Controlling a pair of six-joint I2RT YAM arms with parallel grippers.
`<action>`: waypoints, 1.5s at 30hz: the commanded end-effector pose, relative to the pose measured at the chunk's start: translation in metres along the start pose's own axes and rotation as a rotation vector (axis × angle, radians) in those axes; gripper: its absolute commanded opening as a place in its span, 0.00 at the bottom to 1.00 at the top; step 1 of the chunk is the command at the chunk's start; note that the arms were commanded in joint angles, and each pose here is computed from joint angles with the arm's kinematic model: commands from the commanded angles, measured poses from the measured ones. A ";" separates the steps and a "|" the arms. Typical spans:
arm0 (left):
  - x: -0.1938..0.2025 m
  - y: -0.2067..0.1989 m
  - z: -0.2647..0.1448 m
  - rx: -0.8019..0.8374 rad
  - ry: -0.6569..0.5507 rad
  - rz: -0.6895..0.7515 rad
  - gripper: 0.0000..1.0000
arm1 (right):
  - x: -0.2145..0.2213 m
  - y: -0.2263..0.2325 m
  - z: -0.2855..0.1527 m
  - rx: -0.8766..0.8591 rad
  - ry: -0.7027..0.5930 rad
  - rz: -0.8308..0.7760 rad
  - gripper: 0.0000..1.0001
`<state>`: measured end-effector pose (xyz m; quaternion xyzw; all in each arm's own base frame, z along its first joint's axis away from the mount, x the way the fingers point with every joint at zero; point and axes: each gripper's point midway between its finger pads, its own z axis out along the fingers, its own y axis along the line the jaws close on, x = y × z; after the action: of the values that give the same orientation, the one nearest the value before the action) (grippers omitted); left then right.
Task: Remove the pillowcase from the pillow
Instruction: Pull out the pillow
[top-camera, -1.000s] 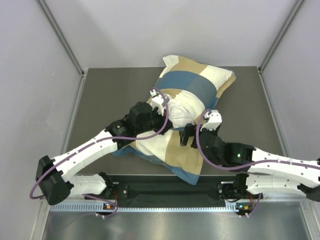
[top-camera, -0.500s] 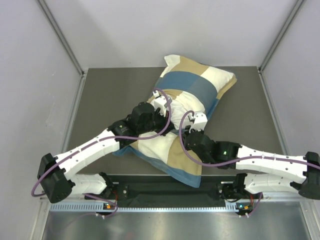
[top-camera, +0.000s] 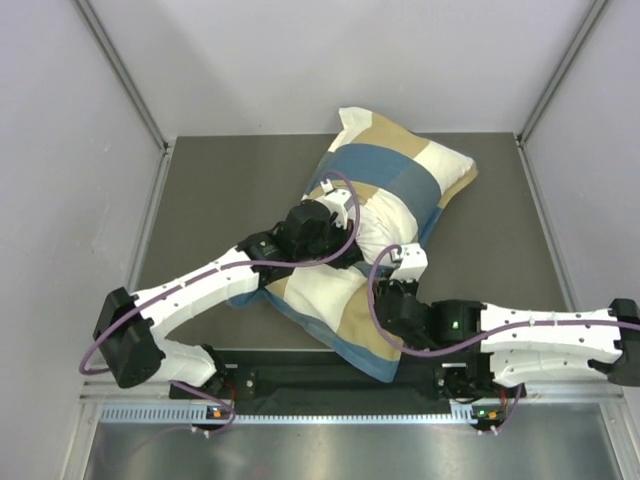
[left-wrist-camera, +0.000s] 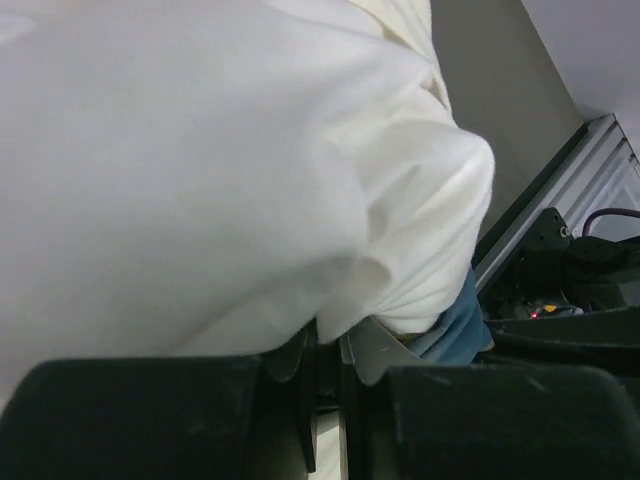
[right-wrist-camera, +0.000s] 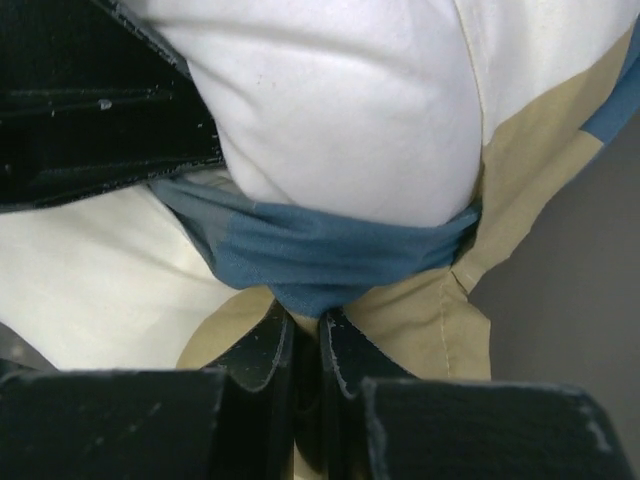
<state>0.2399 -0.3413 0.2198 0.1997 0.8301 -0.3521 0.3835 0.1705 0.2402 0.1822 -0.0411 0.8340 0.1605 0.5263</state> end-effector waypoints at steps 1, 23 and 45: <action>-0.175 0.011 -0.028 -0.059 -0.587 -0.099 0.00 | 0.076 0.024 -0.034 -0.134 0.242 -0.018 0.00; -0.269 0.042 -0.080 -0.026 -0.795 -0.186 0.00 | 0.165 0.017 -0.051 -0.105 0.378 0.071 0.00; -0.183 0.064 -0.051 -0.044 -0.596 -0.170 0.00 | -0.034 0.032 -0.103 -0.213 0.085 0.121 0.97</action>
<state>0.3580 -0.2754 0.2791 0.0163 0.7916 -0.3642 0.4903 0.0790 0.2586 0.2642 -0.0317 0.8337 0.3276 0.4435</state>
